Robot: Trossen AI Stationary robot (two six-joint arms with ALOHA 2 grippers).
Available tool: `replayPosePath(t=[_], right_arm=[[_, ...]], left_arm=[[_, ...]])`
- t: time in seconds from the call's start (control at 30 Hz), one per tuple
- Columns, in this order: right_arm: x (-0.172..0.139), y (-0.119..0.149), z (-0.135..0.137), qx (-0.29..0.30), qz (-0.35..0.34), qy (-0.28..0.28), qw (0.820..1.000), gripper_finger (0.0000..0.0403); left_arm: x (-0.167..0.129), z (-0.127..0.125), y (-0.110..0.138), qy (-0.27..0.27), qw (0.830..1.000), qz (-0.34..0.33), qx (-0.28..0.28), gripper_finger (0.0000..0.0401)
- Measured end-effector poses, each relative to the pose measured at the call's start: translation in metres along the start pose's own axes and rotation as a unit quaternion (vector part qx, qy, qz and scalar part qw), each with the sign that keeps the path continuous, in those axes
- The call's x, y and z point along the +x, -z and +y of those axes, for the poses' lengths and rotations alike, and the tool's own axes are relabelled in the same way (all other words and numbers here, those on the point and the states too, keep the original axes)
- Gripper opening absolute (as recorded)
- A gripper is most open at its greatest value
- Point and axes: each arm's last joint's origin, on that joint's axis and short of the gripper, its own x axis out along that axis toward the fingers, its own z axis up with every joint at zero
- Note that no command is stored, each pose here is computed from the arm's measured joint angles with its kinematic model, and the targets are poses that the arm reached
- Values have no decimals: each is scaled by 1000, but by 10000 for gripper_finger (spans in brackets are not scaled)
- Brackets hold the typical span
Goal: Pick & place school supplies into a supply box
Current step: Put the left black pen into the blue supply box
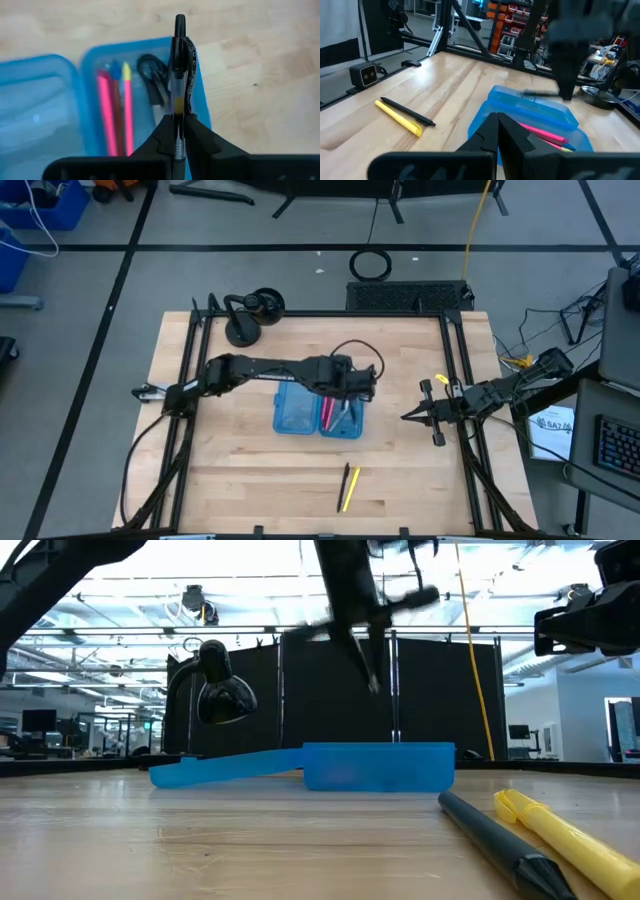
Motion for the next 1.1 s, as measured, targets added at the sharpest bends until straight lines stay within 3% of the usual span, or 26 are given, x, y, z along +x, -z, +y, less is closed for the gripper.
replayPosePath(t=[0.17,0.3,0.5,0.87,1.1], right_arm=[[0,1,0,15,5,-2,1000,0],[0,1,0,18,7,-3,1000,0],[0,2,0,24,9,-3,1000,0],[0,2,0,17,11,-3,1000,0],[0,2,0,17,11,-3,1000,0]], left_arm=[[47,7,18,3,999,25,-31,23],[64,16,30,-20,998,33,-57,23],[68,21,31,-35,996,42,-69,23],[75,30,8,-46,993,64,-84,23],[91,44,16,-71,989,99,-80,23]])
